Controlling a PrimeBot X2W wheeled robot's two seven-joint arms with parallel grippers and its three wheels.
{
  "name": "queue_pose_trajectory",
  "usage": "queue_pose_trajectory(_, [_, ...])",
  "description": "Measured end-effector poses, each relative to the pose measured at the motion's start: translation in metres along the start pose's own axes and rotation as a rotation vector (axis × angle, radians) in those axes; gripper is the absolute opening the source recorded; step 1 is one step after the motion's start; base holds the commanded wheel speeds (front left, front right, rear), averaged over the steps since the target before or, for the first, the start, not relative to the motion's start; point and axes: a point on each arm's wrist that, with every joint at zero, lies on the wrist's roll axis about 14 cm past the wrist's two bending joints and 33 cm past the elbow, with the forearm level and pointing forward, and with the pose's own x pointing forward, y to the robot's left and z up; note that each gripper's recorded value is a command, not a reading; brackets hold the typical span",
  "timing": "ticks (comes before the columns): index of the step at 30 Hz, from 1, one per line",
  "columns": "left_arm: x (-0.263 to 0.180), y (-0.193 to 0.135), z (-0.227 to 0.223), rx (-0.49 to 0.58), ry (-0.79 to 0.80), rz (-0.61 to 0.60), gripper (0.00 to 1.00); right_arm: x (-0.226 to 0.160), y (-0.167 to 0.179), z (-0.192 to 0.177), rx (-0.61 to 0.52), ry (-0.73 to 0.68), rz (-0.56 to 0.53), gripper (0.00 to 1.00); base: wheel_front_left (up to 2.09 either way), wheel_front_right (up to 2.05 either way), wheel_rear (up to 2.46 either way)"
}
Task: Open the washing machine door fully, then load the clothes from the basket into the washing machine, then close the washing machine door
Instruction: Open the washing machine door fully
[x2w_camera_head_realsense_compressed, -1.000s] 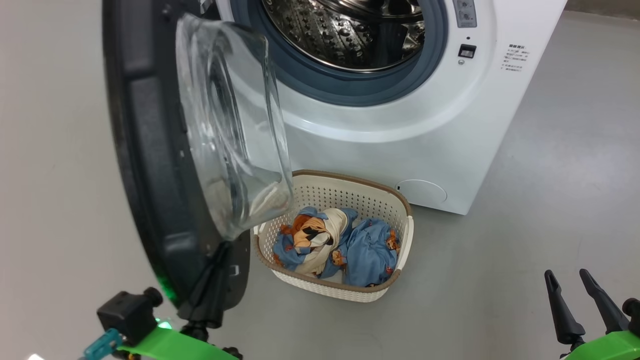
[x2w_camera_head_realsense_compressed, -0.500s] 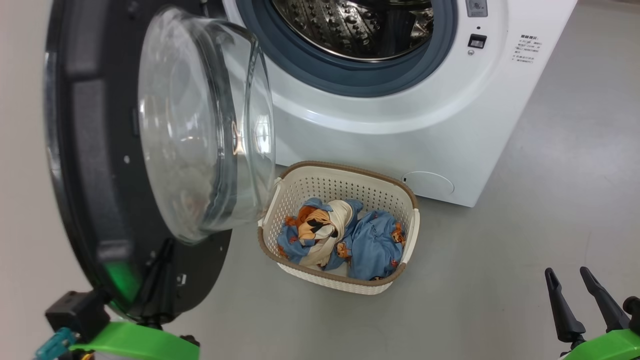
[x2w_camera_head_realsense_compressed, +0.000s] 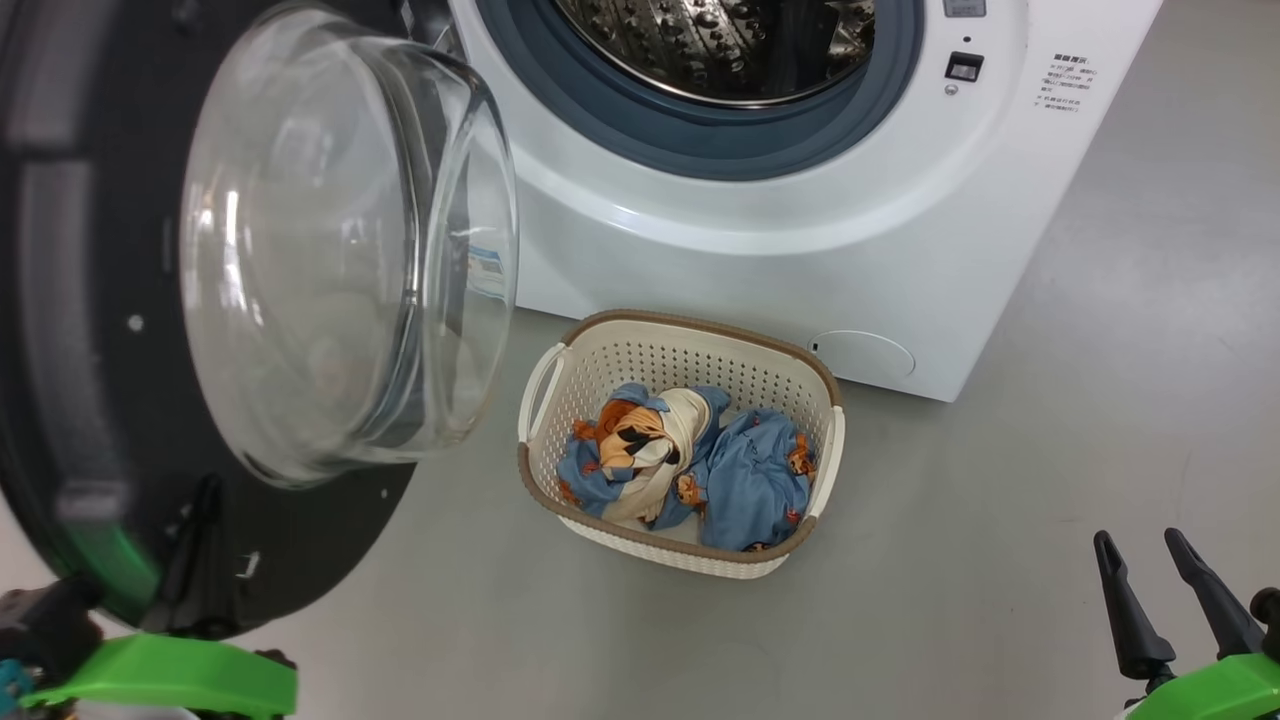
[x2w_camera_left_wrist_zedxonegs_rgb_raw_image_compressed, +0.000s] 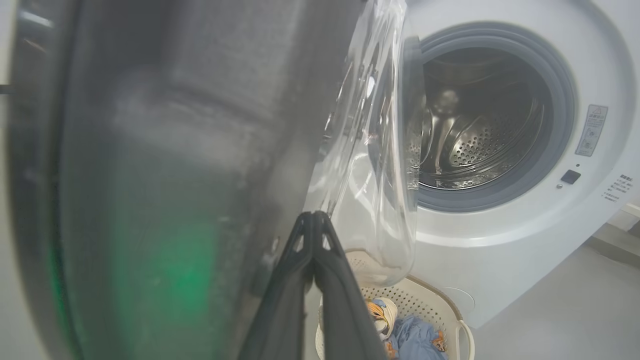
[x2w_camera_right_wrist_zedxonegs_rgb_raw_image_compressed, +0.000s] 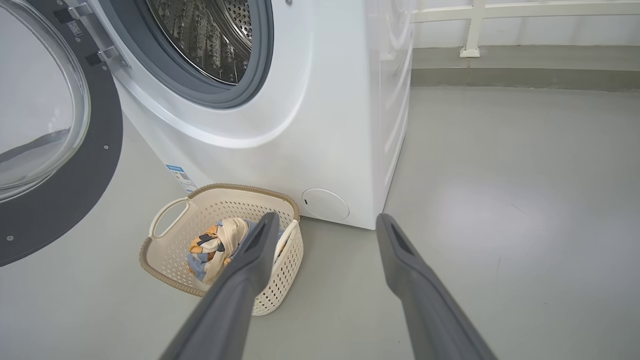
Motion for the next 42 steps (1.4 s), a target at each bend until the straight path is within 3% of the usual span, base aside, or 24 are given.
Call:
queue_pose_trajectory(25, [0.036,0.092,0.013,0.092,-0.037,0.255,0.0,0.017,-0.005,-0.007,0.007,0.009,0.002,1.0,0.0,0.0,0.0])
queue_pose_trajectory(42, [0.071,0.133,0.028,0.201,-0.036,0.349,0.0,0.024,-0.012,-0.015,0.007,0.026,-0.005,1.0,0.0,0.0,0.0])
